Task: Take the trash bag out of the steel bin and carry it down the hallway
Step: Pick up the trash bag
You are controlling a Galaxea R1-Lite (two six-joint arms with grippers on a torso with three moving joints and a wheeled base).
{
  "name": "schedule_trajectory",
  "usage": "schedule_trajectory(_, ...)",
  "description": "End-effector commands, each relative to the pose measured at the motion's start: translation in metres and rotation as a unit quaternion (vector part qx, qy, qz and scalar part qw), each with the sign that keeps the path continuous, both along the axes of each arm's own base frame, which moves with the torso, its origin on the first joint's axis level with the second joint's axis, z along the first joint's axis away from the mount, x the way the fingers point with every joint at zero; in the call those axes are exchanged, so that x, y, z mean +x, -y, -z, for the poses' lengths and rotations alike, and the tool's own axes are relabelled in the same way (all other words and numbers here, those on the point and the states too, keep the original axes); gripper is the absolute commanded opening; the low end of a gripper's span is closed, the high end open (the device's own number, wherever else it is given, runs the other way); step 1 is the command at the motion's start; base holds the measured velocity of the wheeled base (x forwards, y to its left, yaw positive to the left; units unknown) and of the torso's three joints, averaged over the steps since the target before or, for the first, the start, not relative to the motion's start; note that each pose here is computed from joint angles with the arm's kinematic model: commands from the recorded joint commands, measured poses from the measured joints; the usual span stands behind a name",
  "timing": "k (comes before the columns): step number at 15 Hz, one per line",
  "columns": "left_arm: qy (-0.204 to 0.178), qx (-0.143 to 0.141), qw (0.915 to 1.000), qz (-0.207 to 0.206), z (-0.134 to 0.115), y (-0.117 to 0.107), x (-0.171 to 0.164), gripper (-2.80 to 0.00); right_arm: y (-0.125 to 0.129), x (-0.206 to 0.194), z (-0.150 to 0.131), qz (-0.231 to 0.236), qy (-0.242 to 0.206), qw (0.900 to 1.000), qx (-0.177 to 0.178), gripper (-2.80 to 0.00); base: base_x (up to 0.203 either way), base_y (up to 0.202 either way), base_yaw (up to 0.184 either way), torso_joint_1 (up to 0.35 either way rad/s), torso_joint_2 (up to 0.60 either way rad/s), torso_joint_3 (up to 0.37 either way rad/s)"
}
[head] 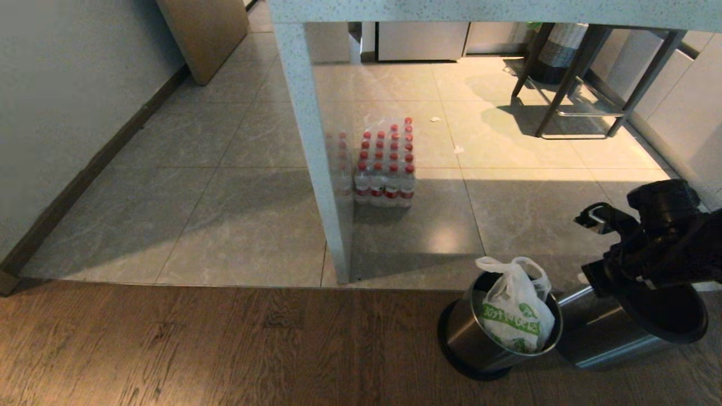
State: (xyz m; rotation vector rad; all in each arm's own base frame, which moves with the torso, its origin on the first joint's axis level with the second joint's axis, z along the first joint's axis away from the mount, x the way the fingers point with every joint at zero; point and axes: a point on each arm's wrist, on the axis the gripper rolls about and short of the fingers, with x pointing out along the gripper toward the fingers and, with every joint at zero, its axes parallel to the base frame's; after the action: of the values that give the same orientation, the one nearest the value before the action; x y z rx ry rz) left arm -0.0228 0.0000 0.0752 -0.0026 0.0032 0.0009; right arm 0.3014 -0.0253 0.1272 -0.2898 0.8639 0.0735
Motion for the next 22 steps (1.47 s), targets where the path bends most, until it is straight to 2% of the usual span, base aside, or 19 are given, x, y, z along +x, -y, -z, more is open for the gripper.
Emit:
schedule_trajectory(1,0.000,0.000,1.0000,0.000,0.000,0.000,0.000,-2.80,-0.007,0.008,0.019,-0.018,-0.035,0.999,0.005,0.00,0.000,0.000,0.000,0.000,0.00,0.000)
schedule_trajectory(6,0.000,0.000,1.0000,0.000,0.000,0.000,0.000,-2.80,-0.020,-0.006,0.018,-0.061,-0.073,0.995,0.037,0.00,0.000,0.000,0.000,0.000,0.00,0.000)
schedule_trajectory(8,0.000,0.000,1.0000,0.000,0.000,0.000,0.000,-2.80,-0.026,-0.010,0.023,-0.094,-0.093,0.989,0.061,0.00,0.000,0.000,0.000,0.000,0.00,0.000)
schedule_trajectory(11,0.000,0.000,1.0000,0.000,0.000,0.000,0.000,-2.80,-0.031,0.007,0.038,-0.125,-0.097,0.986,0.054,0.00,0.000,0.000,0.000,0.000,0.00,0.000)
schedule_trajectory(16,0.000,0.000,1.0000,0.000,0.000,0.000,0.000,-2.80,-0.032,0.045,0.064,-0.131,-0.073,0.988,0.044,0.00,0.000,0.000,0.000,0.000,0.00,0.000)
schedule_trajectory(20,0.000,0.000,1.0000,0.000,0.000,0.000,0.000,-2.80,-0.025,0.062,0.081,-0.119,-0.078,0.989,0.046,0.00,0.000,0.000,0.000,0.000,0.00,0.000)
schedule_trajectory(22,0.000,0.000,1.0000,0.000,0.000,0.000,0.000,-2.80,-0.022,0.078,0.087,-0.114,-0.054,0.991,0.042,0.00,0.000,0.000,0.000,0.000,0.00,0.000)
